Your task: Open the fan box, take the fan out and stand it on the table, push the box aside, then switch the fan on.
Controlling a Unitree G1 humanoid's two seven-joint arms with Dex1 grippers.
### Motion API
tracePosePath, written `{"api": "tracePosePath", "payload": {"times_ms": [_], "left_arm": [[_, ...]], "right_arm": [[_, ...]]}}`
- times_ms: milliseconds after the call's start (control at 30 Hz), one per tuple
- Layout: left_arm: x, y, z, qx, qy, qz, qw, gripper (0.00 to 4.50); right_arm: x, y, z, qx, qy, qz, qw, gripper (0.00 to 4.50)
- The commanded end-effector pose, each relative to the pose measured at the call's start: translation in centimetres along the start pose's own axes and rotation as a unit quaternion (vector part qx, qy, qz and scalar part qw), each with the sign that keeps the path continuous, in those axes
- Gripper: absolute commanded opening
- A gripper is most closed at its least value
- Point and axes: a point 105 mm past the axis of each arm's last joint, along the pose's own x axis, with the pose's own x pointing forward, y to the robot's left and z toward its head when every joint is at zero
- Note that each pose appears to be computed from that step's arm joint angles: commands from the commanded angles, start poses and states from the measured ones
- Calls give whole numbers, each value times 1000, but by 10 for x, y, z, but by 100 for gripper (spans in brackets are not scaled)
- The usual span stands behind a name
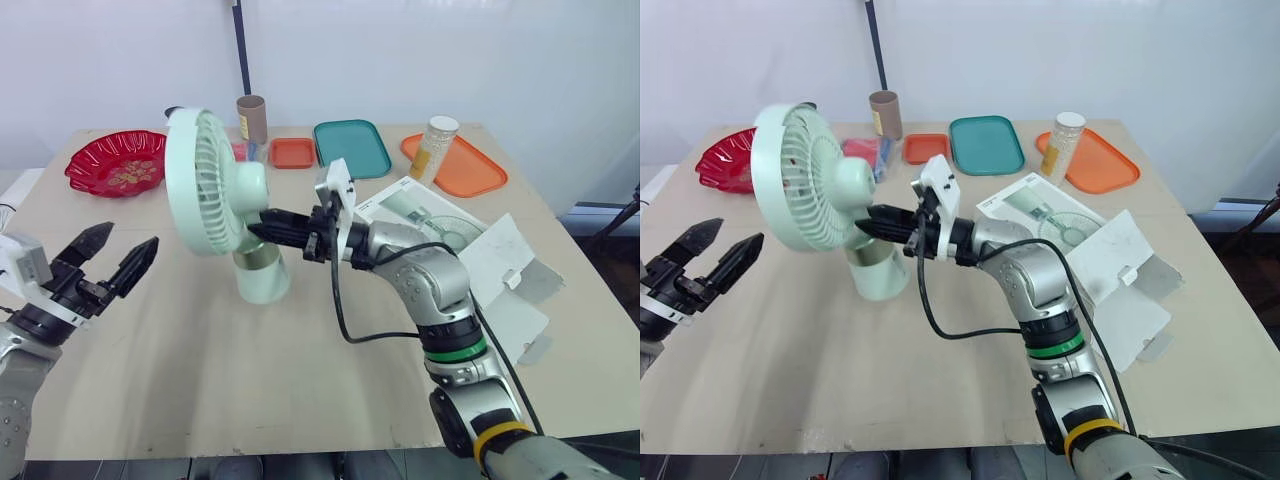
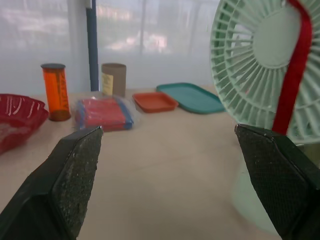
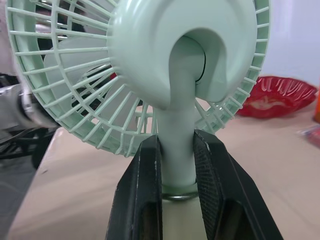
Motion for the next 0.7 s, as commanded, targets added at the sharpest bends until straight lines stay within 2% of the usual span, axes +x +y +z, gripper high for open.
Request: {"api": "tracePosePath", "payload": {"times_ms": [33,367,400,433,700], "left_arm": [[-3,-11,-9,5,37,-45,998,450],[-7,-24,-27,-13,85,-105,991,450],[-6,-26,-28,-15,88,-111,990,399],[-6,-28,-29,-15,89,-116,989,377],[-1,-42,-45,-30,106,-168,980,92]], "right_arm": [[-5,32,25,-47,-57,63,995,34],[-16,43,-3,-27,-52,83,995,34],[-17,43,-6,-24,-51,83,995,34],[-18,43,-8,-20,-50,83,995,34],[-24,36,-24,1,-34,68,997,34]]}}
